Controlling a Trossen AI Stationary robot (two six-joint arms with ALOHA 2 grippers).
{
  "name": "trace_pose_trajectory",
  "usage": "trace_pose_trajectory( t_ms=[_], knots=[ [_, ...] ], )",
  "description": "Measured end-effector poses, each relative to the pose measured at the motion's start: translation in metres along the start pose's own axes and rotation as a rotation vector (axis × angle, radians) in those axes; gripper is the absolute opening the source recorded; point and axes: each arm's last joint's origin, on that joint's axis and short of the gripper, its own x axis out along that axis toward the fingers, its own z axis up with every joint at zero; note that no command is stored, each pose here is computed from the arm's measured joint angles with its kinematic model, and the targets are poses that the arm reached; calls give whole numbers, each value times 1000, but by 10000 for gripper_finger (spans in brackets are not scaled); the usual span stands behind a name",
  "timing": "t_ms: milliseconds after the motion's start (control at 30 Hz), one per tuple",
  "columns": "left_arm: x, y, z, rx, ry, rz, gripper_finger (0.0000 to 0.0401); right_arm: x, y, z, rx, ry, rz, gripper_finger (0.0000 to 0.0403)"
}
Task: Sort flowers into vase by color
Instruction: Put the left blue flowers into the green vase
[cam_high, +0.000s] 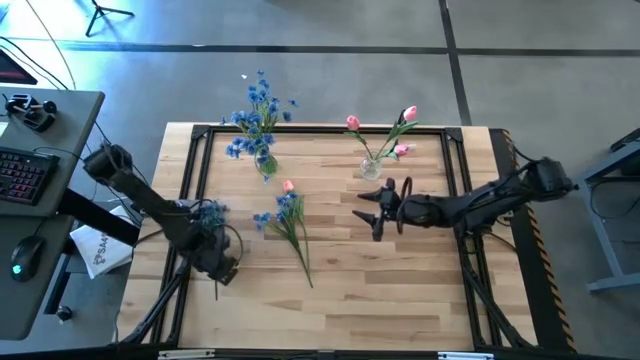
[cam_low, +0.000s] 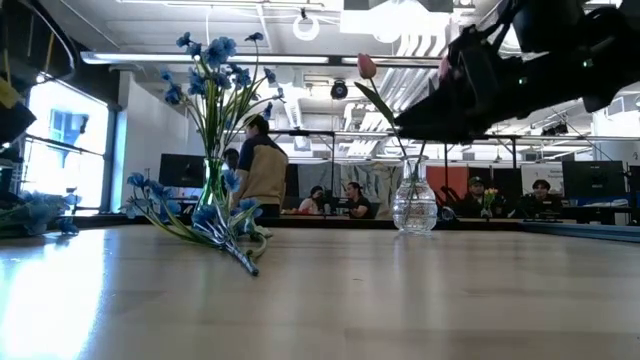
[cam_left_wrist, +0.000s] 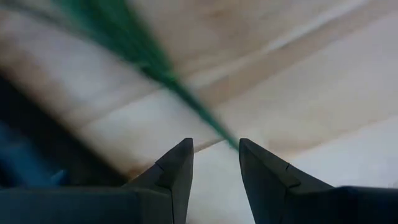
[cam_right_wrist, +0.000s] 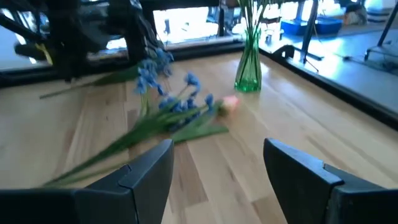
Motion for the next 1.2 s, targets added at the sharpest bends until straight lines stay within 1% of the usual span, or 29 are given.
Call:
trace_pose_trajectory(
  t_ms=[67,100,200,233,333,400,533,633,733,867,900,967,1067,1133,1200],
  knots=[
    [-6,2,-3,-39,-46,41,117,3,1,-3,-3,3,0,243],
    [-7,4,-3,-54,-92,52,117,4,1,-4,-4,1,1,243],
    [-5,11,2,-71,-288,77,117,7,2,-7,-2,-14,3,243],
    [-3,12,4,-90,-324,77,117,8,2,-7,-5,-20,4,243],
    [5,21,12,-190,-337,101,117,10,3,-7,1,-37,11,243],
    [12,27,15,-229,-337,121,117,11,3,-8,2,-38,14,243],
    [19,31,19,-254,-368,98,116,11,3,-8,-9,-38,14,243],
    [20,31,19,-258,-378,93,102,11,3,-8,-9,-38,14,243],
    [19,29,20,-216,-411,77,71,11,3,-8,-8,-38,15,243],
    [17,17,22,-124,-521,-47,15,11,3,-8,-8,-38,15,243],
    [16,15,22,-99,-556,-71,8,11,3,-8,-6,-38,15,243],
    [12,9,23,-50,-639,-114,7,11,3,-8,-5,-40,17,243],
    [1,0,23,12,-810,-170,5,11,4,-6,-2,-51,39,243],
    [-7,-3,22,75,-925,-184,2,10,6,-3,-19,-77,106,243],
    [-17,-7,21,169,-1061,-183,3,12,11,2,-59,-98,197,243]
  ],
)
